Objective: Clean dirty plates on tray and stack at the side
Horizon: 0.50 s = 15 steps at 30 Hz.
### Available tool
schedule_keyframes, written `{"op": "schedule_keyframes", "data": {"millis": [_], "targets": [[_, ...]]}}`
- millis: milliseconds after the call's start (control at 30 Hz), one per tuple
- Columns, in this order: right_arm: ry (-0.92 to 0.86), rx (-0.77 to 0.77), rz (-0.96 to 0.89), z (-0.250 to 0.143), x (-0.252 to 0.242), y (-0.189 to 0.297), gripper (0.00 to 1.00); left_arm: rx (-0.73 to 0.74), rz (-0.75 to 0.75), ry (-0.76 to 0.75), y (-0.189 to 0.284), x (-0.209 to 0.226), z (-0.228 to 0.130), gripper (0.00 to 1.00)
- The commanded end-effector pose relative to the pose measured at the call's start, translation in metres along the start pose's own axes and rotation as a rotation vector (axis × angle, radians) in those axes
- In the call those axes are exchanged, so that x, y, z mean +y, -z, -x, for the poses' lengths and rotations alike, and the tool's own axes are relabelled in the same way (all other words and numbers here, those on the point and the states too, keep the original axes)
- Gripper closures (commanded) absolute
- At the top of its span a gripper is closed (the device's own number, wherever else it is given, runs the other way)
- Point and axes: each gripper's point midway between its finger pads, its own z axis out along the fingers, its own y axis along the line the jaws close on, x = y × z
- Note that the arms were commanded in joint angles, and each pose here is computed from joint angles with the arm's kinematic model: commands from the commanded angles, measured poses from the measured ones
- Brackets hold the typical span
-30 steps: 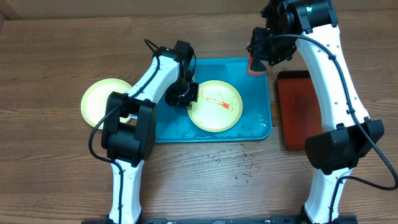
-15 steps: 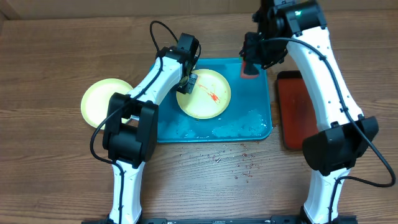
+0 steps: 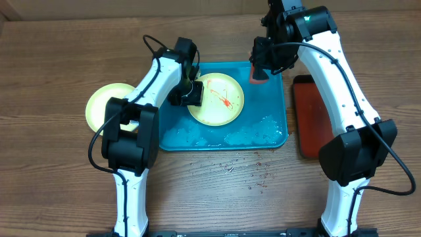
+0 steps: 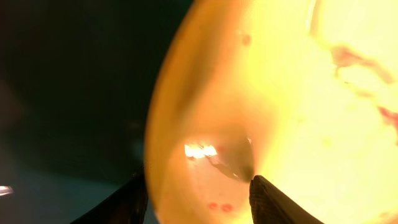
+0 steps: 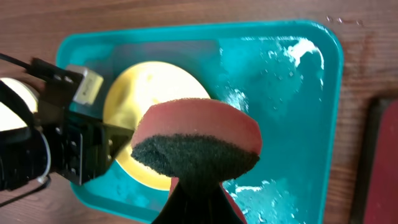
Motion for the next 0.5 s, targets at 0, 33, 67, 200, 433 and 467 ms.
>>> {"op": "schedule_keyframes", "data": {"millis": [0,33,67,200,433,467], "targets": [[0.024,-0.008,0.032,0.000,0.014,-0.003,0.96,0.128,-0.133,0.067,-0.028,-0.018,-0.025,0.49],[0.027,-0.012,0.034,0.001,0.015,-0.003,0.96,0.130,-0.131,0.068,-0.028,-0.018,-0.026,0.51],[0.029,-0.015,0.035,0.002,0.016,-0.003,0.96,0.131,-0.129,0.068,-0.028,-0.017,-0.026,0.54],[0.031,-0.025,0.035,0.004,0.016,-0.004,0.96,0.124,-0.108,0.066,-0.031,-0.013,-0.025,0.79],[0.024,0.007,0.024,0.005,0.012,-0.026,0.96,0.084,0.008,0.071,-0.034,0.008,-0.018,0.96],[0.024,0.010,0.024,0.005,0.012,-0.028,0.96,0.081,0.006,0.055,-0.034,0.008,-0.017,0.96]]}}
